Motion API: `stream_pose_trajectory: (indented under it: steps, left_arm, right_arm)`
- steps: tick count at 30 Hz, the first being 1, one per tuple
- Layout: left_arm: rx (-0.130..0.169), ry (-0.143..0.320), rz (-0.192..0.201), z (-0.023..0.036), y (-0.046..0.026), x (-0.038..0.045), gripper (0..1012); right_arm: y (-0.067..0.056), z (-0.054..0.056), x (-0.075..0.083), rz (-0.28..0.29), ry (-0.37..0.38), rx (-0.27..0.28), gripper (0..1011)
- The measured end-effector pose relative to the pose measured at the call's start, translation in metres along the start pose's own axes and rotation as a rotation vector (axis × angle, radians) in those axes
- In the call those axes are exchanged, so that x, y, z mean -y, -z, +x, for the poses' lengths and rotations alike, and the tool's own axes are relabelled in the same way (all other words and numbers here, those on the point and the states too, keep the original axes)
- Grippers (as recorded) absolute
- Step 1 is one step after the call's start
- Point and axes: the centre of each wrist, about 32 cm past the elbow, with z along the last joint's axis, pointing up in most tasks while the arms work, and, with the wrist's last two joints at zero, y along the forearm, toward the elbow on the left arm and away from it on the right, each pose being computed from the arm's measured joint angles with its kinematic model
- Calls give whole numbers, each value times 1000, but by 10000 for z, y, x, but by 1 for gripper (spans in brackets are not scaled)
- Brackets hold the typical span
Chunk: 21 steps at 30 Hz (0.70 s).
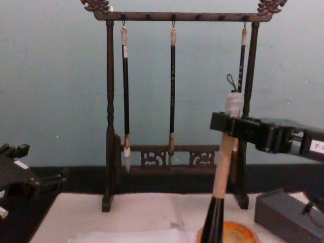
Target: Pick up the brush from the inkstone, write on the paper, then place the brush back to its original position.
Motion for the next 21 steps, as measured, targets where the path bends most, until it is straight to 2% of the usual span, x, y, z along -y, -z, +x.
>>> stream_pose_trajectory:
  steps: [11,15,21]
  left_arm:
    - [0,0,0,0,0,0,1010]
    - [0,0,0,0,0,0,1010]
    - [0,0,0,0,0,0,1010]
  right_arm:
    - [-16,48,65,5,39,52,162]
    - [-35,43,45,18,36,56,162]
    - [-110,-20,-39,49,-3,64,162]
